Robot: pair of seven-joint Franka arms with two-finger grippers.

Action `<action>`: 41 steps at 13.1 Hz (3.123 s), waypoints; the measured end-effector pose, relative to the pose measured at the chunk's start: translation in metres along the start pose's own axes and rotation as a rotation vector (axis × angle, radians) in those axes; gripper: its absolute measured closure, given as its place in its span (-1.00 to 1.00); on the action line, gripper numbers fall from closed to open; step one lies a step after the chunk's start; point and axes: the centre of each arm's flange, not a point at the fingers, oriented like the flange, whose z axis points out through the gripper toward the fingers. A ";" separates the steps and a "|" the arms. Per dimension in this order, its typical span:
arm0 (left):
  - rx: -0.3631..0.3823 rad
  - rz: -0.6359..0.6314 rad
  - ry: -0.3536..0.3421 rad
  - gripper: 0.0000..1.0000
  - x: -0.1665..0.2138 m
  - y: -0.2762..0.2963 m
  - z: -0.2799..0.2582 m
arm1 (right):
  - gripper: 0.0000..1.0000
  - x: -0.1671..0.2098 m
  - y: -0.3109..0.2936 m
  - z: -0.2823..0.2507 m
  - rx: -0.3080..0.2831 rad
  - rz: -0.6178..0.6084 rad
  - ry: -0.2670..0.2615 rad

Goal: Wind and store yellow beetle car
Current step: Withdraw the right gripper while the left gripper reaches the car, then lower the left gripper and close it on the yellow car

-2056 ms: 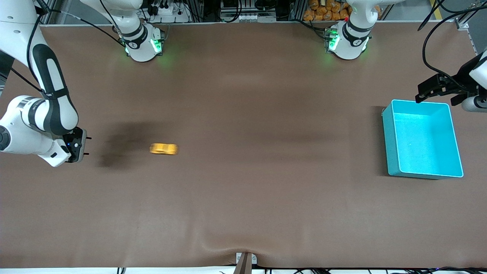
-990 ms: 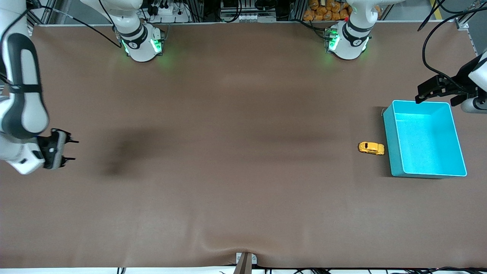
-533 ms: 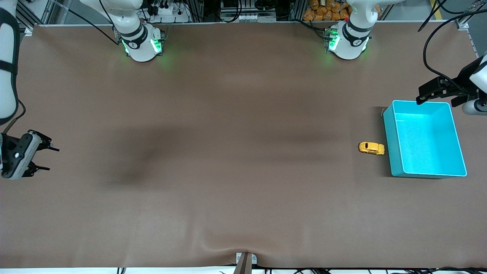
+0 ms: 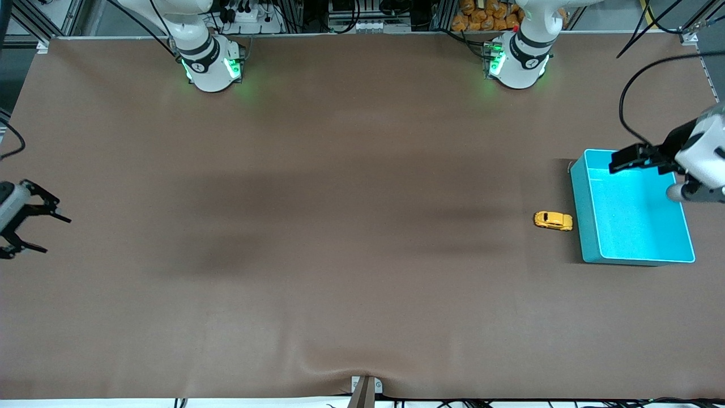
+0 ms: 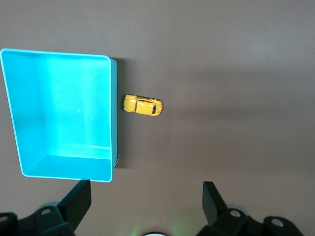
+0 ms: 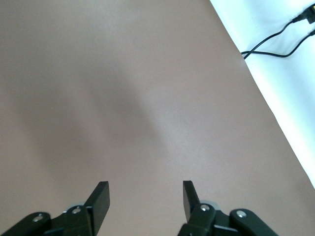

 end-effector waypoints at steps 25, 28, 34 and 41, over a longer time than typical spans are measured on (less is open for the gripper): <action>0.001 -1.281 -0.002 -1.00 0.023 -0.037 0.356 | -1.00 0.011 -0.125 -0.077 -0.004 1.001 -0.089; -0.008 -1.281 0.009 -1.00 0.025 -0.036 0.362 | -1.00 0.000 -0.133 -0.061 -0.014 1.004 -0.108; -0.024 -1.280 0.027 -0.99 0.029 -0.035 0.377 | -1.00 -0.016 -0.128 -0.061 -0.017 1.036 -0.116; -0.035 -1.274 0.042 0.07 0.032 -0.031 0.373 | -1.00 -0.015 -0.129 -0.059 -0.026 1.029 -0.131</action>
